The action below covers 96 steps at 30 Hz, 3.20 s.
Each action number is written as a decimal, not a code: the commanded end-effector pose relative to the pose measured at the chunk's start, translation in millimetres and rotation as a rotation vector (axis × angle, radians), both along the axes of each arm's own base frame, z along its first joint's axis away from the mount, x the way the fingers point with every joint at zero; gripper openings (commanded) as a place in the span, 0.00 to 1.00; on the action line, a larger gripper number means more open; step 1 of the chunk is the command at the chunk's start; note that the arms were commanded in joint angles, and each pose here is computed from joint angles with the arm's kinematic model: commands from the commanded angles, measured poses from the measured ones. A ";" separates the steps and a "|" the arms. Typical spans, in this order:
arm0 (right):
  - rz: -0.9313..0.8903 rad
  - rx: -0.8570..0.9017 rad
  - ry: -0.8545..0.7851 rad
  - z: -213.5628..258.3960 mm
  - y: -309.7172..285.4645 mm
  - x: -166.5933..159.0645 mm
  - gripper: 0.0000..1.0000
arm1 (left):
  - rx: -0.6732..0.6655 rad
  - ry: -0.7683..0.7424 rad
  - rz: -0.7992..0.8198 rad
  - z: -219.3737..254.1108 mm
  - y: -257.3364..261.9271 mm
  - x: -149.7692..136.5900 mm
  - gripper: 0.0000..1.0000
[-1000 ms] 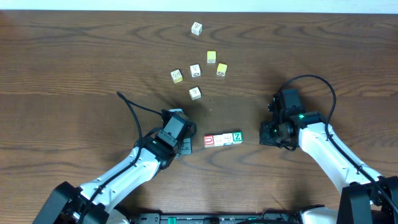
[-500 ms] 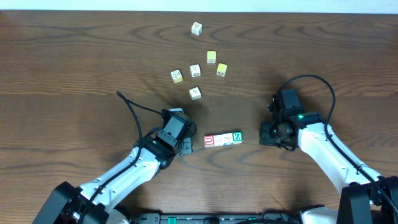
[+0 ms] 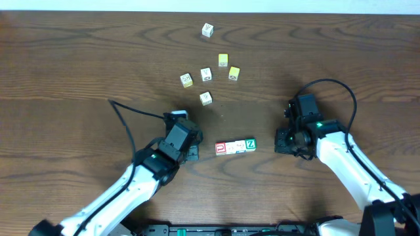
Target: Lift 4 blocks
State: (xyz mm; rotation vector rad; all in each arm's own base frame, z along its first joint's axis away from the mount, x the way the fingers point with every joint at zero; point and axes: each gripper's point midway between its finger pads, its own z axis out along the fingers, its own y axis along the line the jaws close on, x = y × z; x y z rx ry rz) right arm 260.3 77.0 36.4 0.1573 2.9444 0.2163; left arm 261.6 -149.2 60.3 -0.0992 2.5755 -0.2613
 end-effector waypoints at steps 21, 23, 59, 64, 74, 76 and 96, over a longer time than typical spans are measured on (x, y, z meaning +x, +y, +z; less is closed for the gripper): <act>0.012 -0.034 -0.015 -4.9 -6.6 -10.0 0.01 | 0.028 0.035 0.068 -20.1 7.7 -0.1 0.07; 0.017 -0.011 -0.016 -13.6 -3.5 -13.7 0.01 | 0.013 0.038 0.045 -22.4 -0.8 -0.7 0.07; 0.093 0.238 -0.119 -17.8 44.8 14.6 0.01 | -0.100 0.058 0.039 -33.4 -35.2 -1.0 0.07; 0.093 0.238 -0.120 -19.5 44.9 15.9 0.01 | -0.122 0.080 0.020 -45.6 -44.7 0.9 0.07; 0.178 0.294 -0.121 -15.4 63.9 10.1 0.01 | -0.149 0.090 0.003 -51.4 -53.1 2.5 0.07; 0.175 0.286 -0.119 -16.2 65.3 9.2 0.01 | -0.148 0.092 0.003 -51.6 -52.9 2.2 0.07; 0.186 0.245 -0.076 -35.3 68.8 4.7 0.01 | -0.151 0.087 0.002 -51.6 -53.9 3.4 0.07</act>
